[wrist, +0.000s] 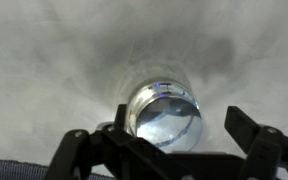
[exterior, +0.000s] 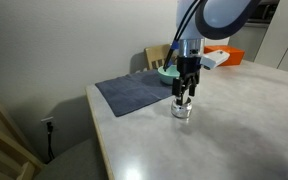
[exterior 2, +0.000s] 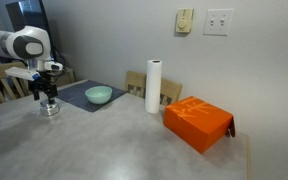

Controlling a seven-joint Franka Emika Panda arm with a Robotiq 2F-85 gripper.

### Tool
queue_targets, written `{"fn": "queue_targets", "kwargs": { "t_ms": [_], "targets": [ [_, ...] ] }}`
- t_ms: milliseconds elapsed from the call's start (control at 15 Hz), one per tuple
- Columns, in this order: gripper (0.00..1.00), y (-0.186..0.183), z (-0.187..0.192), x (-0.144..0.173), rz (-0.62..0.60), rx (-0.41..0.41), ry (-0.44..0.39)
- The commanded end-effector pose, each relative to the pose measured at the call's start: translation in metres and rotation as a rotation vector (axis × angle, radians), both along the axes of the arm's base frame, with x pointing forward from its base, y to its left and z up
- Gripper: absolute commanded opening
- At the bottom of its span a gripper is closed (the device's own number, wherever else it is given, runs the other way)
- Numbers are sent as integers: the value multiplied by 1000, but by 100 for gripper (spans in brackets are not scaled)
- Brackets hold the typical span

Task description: Take the lid off the bottle

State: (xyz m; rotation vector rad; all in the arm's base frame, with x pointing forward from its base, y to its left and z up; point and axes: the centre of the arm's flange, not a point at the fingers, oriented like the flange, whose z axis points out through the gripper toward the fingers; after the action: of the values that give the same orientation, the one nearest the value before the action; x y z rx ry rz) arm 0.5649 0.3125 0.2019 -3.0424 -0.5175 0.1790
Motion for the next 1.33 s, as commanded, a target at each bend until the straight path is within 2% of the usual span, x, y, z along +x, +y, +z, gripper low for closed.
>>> {"fn": "queue_targets", "kwargs": {
  "t_ms": [0, 133, 333, 400, 467, 600, 733, 800, 1267],
  "targets": [
    [74, -1, -4, 6, 32, 49, 26],
    [66, -2, -4, 6, 37, 53, 27],
    [44, -2, -6, 5, 40, 48, 26],
    [59, -2, -7, 5, 39, 48, 25],
    [84, -2, -7, 5, 39, 49, 23],
    [85, -2, -9, 3, 39, 46, 26],
    [97, -2, -13, 2, 36, 42, 20],
    [99, -1, -15, 0, 33, 38, 12],
    [100, 3, -27, 0, 31, 50, -21]
  ]
}}
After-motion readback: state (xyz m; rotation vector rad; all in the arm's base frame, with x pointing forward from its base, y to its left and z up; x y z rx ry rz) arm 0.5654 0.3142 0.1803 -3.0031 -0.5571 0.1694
